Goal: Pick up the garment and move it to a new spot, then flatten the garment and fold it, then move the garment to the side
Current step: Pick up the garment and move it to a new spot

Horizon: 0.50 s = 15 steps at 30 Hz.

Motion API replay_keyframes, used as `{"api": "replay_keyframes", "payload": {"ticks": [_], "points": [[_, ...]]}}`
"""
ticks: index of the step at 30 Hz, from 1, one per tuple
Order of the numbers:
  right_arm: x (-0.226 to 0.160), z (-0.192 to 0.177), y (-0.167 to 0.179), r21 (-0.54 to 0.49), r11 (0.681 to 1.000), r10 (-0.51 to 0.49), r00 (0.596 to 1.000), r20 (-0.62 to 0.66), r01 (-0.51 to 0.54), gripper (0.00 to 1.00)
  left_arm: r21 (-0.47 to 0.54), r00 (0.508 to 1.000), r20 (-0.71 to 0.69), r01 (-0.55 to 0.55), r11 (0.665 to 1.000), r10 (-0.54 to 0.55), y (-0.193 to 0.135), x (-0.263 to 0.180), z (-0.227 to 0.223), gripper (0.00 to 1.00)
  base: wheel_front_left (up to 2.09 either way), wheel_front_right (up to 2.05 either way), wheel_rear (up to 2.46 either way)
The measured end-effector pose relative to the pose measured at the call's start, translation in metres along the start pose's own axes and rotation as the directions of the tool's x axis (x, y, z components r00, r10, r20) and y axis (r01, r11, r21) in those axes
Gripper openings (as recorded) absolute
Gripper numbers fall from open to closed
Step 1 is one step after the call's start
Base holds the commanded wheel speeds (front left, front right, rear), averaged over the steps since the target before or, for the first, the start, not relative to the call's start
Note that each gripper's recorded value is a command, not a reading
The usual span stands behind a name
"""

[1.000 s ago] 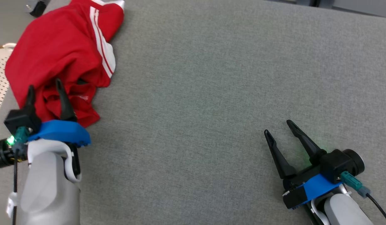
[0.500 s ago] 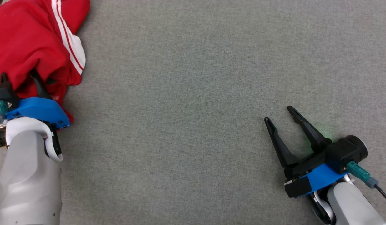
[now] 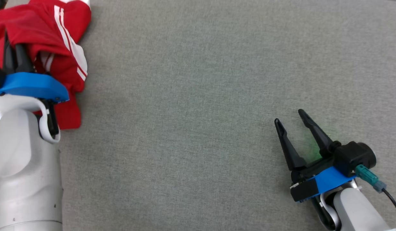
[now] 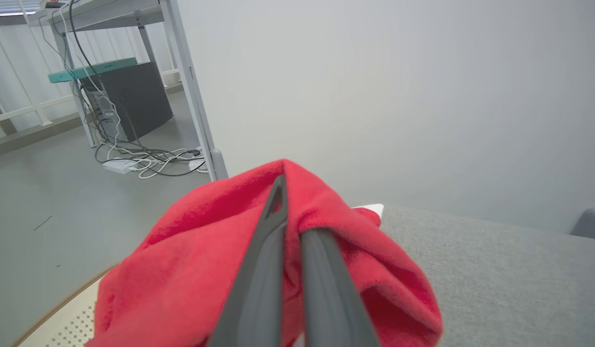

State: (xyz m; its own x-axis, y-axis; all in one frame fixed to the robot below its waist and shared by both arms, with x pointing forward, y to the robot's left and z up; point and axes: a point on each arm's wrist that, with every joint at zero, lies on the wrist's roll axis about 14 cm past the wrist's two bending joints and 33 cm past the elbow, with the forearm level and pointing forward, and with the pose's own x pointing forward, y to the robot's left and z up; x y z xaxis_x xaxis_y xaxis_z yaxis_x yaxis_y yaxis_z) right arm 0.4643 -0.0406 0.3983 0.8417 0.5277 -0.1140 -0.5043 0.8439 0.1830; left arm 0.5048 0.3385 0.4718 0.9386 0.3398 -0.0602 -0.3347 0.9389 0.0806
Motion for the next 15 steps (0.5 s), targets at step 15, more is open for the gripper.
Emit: {"api": "replay_keyframes", "payload": {"ticks": [15], "points": [[-0.051,0.046,-0.029,0.049,0.976,-0.217,0.971,0.100,0.213,1.00,-0.043,0.824,0.340,0.495,0.868,-0.453,-0.185,-0.030,0.120,0.00,0.00,0.00,0.00]]}}
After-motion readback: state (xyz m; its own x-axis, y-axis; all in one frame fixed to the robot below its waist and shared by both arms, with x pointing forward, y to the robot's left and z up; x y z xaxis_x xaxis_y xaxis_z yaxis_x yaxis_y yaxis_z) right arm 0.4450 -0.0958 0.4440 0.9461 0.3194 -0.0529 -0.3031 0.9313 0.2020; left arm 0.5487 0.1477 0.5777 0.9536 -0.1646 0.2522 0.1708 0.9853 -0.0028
